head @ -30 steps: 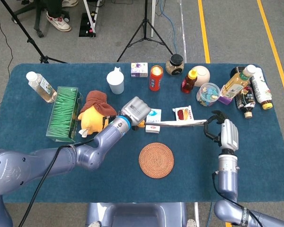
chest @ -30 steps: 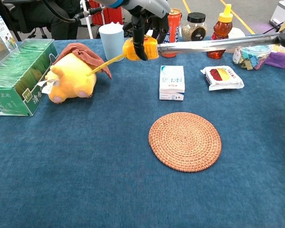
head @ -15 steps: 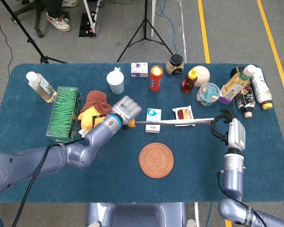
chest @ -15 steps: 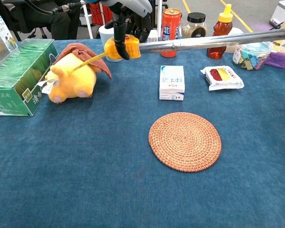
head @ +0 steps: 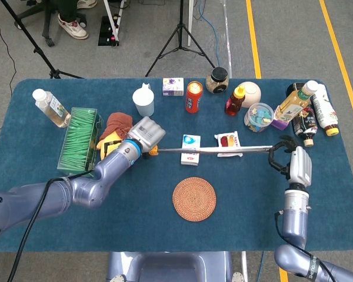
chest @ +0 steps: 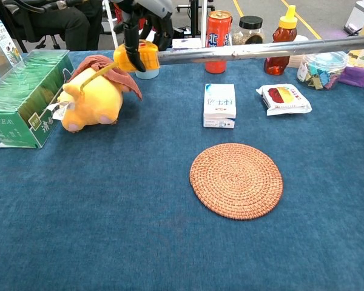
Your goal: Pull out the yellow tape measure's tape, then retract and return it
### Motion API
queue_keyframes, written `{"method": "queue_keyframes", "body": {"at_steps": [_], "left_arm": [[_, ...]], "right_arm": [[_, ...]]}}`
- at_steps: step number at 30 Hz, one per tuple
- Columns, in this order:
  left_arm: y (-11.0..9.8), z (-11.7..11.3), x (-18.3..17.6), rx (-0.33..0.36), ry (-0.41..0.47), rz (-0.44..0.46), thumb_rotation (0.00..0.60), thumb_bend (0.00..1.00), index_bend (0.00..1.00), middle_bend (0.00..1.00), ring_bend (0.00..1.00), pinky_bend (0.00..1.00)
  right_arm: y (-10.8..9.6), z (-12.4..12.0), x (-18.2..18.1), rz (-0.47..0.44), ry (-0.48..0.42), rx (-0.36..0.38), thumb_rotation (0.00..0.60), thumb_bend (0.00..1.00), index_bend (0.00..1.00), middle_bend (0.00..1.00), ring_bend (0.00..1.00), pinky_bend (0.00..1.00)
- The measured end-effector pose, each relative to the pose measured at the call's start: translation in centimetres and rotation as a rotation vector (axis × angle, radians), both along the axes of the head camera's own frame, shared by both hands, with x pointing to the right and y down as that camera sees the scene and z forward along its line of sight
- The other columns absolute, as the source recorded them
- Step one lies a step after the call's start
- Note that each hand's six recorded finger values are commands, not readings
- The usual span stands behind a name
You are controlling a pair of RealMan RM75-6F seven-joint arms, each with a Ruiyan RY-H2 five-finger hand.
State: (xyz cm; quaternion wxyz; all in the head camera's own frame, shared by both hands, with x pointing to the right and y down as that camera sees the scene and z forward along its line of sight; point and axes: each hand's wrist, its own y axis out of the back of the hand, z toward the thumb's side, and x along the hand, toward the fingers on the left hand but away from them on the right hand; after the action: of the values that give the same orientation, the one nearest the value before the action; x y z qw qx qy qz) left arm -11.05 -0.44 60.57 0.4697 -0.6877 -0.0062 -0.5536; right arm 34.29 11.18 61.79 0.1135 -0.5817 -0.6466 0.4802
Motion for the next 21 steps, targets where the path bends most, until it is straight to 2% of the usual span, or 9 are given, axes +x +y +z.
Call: {"method": "queue_keyframes", "body": {"at_steps": [10, 21], "left_arm": [[-0.3, 0.0, -2.0, -0.001, -0.025, -0.026, 0.600, 0.44, 0.68, 0.55, 0.50, 0.63], [0.0, 0.2, 0.0, -0.004, 0.012, -0.014, 0.600, 0.44, 0.68, 0.55, 0.50, 0.63]], "right_arm": [[0.1, 0.1, 0.3, 0.008, 0.003, -0.001, 0.552, 0.64, 0.59, 0.27, 0.23, 0.32], [0.1, -0.4, -1.3, -0.028, -0.032, 0.008, 0.549, 0.64, 0.59, 0.27, 0.22, 0.32]]}}
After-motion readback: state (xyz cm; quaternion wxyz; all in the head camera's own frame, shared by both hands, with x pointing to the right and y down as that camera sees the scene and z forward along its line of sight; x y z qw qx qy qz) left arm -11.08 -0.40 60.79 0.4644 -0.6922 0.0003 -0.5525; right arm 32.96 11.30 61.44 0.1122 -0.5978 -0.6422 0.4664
